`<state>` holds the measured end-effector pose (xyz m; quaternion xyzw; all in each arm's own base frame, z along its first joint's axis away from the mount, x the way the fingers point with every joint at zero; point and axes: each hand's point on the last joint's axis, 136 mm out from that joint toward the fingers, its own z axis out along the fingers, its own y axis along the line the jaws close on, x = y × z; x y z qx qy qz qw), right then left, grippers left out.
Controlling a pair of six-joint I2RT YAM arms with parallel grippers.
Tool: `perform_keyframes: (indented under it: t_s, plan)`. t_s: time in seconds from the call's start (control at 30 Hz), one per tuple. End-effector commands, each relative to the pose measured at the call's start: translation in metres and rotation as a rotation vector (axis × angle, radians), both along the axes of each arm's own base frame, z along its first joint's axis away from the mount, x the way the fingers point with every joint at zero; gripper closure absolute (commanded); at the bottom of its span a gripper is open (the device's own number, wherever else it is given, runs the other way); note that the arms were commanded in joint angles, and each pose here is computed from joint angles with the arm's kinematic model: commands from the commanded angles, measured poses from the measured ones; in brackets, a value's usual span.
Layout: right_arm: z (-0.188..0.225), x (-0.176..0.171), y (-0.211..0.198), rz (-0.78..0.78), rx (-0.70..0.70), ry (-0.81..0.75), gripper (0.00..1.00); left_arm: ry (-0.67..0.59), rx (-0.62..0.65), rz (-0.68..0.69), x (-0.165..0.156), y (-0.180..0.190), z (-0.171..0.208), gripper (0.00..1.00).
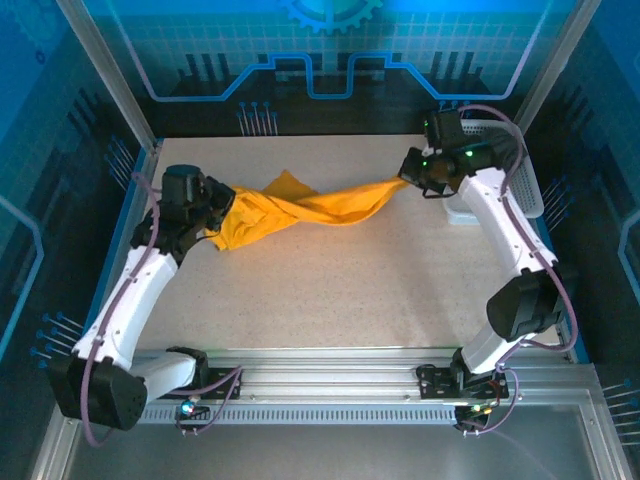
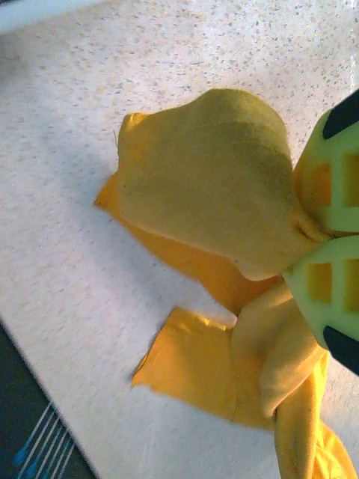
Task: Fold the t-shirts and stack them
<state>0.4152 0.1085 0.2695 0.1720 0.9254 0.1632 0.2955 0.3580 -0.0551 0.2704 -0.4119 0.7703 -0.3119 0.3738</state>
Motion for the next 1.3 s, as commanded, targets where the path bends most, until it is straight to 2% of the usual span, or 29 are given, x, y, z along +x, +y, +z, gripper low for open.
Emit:
perform_keyframes:
  t_s: [0.0, 0.23, 0.43, 0.5, 0.63, 0.67, 0.77, 0.83, 0.87, 0.97, 1.0, 1.27]
  plan:
    - [0.015, -0.009, -0.014, -0.064, 0.023, 0.038, 1.0, -0.006, 0.006, 0.094, -0.019, 0.022, 0.012, 1.0]
    - [0.05, -0.041, -0.022, -0.113, 0.078, -0.067, 1.0, -0.116, 0.029, 0.179, -0.055, 0.051, 0.04, 1.0]
    - [0.055, -0.071, -0.032, -0.15, 0.106, -0.143, 1.0, -0.082, 0.021, 0.17, -0.064, 0.05, 0.02, 1.0]
    - [0.044, -0.063, -0.032, -0.169, 0.113, -0.136, 1.0, -0.052, 0.019, 0.168, -0.064, 0.05, 0.006, 1.0]
    - [-0.001, -0.011, -0.011, -0.103, 0.089, -0.02, 0.99, -0.003, 0.018, 0.157, -0.058, 0.048, -0.019, 1.0]
    - [-0.017, 0.002, -0.007, -0.088, 0.076, 0.016, 0.97, 0.01, 0.016, 0.148, -0.055, 0.046, -0.024, 1.0]
    - [-0.073, 0.028, -0.003, -0.069, 0.045, 0.155, 0.68, 0.051, 0.002, 0.115, -0.048, 0.039, -0.038, 1.0]
    - [-0.094, 0.03, -0.007, -0.066, -0.008, 0.212, 0.52, 0.067, -0.005, 0.095, -0.046, 0.036, -0.043, 1.0]
    - [-0.1, 0.027, -0.009, -0.065, -0.014, 0.226, 0.48, 0.075, -0.01, 0.089, -0.046, 0.034, -0.046, 1.0]
    - [-0.108, 0.003, -0.013, -0.06, -0.026, 0.24, 0.36, 0.094, -0.028, 0.064, -0.049, 0.029, -0.054, 1.0]
    - [-0.112, -0.013, -0.017, -0.064, -0.039, 0.256, 0.34, 0.104, -0.033, 0.06, -0.051, 0.028, -0.058, 1.0]
    - [-0.178, -0.148, -0.003, 0.001, -0.076, 0.46, 0.34, 0.139, -0.051, 0.048, -0.056, 0.024, -0.07, 1.0]
